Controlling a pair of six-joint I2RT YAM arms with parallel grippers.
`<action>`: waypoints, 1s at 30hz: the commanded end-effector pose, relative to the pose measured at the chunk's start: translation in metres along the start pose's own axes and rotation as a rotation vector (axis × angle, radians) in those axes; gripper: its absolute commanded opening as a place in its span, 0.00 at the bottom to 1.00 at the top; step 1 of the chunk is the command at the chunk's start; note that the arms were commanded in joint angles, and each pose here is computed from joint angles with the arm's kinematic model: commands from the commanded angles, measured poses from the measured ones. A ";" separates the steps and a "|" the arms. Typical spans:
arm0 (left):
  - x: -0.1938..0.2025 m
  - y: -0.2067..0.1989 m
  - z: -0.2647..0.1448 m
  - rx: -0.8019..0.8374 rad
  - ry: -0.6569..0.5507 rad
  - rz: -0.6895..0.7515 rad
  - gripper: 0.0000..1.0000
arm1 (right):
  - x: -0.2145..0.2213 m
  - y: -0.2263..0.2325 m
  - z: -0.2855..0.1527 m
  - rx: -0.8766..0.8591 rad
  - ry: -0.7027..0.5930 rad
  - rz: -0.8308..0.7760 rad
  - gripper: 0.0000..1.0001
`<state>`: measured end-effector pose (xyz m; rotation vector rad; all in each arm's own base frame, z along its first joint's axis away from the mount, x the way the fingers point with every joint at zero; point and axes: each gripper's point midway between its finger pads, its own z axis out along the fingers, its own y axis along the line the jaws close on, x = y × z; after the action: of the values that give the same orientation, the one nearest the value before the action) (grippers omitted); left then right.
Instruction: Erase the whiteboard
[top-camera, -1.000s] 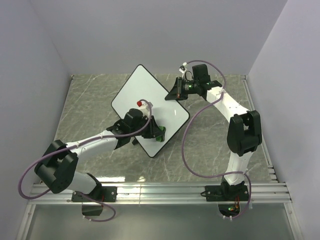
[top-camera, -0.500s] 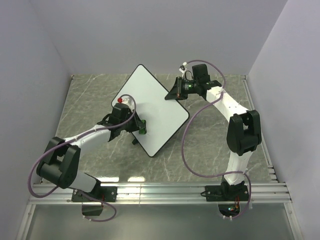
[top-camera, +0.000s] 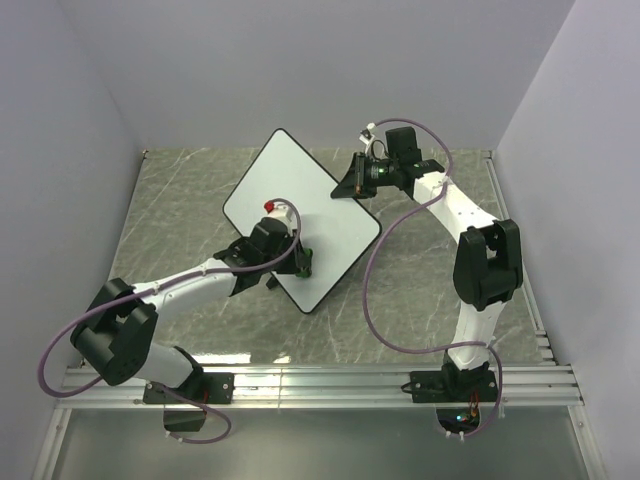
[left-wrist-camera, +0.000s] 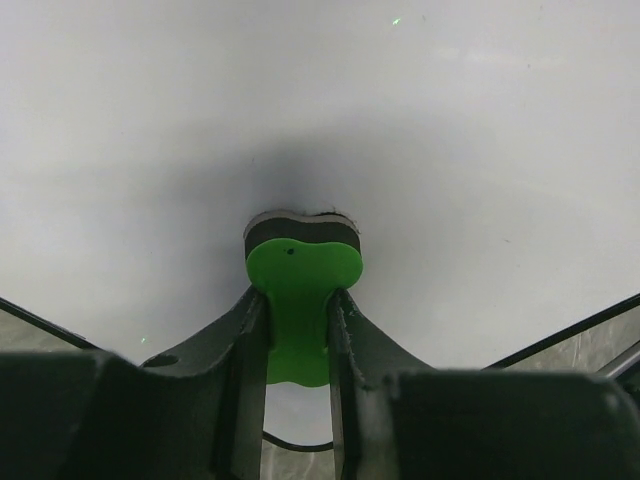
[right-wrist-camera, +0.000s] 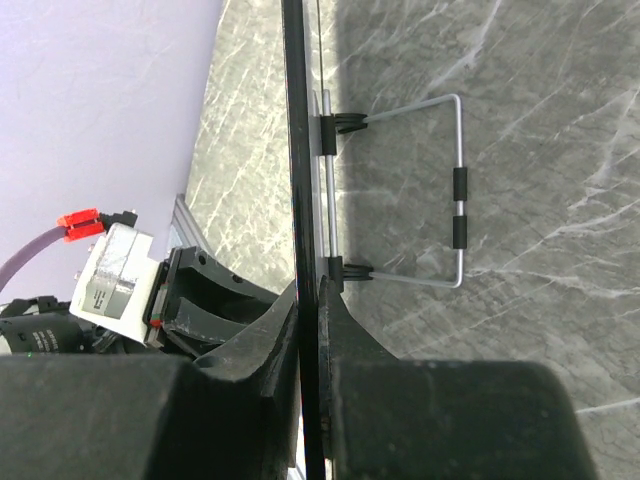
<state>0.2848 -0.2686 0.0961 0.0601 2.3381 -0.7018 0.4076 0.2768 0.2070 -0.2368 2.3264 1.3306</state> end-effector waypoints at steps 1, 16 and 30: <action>0.077 -0.002 0.009 0.025 0.254 0.010 0.00 | -0.001 0.044 0.004 -0.103 0.025 0.031 0.00; -0.064 0.064 -0.048 -0.171 -0.076 -0.089 0.00 | -0.006 0.054 -0.007 -0.107 0.000 0.009 0.00; -0.067 0.160 -0.115 -0.568 -0.103 -0.209 0.04 | -0.026 0.061 -0.031 -0.111 -0.104 -0.010 0.99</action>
<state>0.3361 -0.1025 0.1923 -0.3569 2.2023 -0.3201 0.4037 0.2851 0.2281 -0.1452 2.3158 1.4230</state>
